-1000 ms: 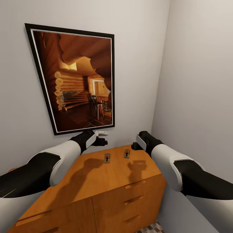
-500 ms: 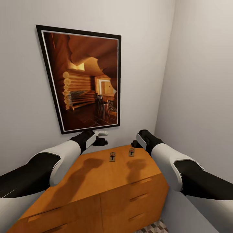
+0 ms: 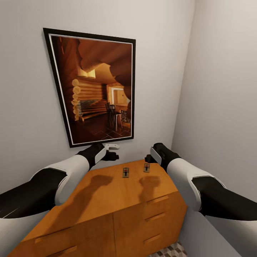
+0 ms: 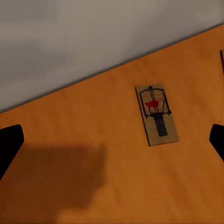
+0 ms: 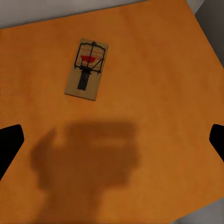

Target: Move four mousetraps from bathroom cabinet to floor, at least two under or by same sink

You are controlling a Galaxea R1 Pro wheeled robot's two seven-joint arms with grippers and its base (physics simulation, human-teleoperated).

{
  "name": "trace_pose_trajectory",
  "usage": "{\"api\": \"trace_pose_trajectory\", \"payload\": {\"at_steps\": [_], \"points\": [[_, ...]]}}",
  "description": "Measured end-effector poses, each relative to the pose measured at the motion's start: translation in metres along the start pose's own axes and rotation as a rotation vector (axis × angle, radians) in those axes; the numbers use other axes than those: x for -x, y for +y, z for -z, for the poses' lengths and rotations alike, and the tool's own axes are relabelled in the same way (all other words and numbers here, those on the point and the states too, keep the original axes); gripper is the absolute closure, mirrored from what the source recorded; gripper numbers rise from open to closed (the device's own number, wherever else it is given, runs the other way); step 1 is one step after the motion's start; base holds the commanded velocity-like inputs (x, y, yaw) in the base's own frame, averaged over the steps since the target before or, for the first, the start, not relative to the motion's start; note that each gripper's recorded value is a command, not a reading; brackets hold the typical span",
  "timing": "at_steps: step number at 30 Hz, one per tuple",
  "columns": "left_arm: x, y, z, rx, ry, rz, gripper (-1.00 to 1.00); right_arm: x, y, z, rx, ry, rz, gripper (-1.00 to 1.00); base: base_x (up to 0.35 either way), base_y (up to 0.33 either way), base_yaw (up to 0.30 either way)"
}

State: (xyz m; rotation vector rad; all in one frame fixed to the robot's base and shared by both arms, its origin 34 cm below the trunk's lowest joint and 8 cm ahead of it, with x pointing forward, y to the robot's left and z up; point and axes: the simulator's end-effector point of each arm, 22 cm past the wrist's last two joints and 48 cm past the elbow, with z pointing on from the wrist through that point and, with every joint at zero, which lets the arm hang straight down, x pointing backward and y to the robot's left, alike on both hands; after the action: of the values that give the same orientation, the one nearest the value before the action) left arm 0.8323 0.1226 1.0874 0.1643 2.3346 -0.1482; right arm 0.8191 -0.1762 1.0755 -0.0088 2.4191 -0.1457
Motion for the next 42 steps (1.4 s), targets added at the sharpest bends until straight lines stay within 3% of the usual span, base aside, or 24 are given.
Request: {"api": "trace_pose_trajectory", "payload": {"at_steps": [20,42], "points": [[0.0008,0.0005,0.0002,0.003,-0.002,-0.001,-1.00,0.0081,-0.0012,0.0003,-0.007,-0.037,-0.002,-1.00,0.004,0.001,0.000],[0.0003,0.0019,0.0000,0.007,-0.001,-0.001,-1.00,0.0088,-0.0015,0.0001,-0.008,-0.041,-0.002,-1.00,0.112,0.000,0.000]]}}
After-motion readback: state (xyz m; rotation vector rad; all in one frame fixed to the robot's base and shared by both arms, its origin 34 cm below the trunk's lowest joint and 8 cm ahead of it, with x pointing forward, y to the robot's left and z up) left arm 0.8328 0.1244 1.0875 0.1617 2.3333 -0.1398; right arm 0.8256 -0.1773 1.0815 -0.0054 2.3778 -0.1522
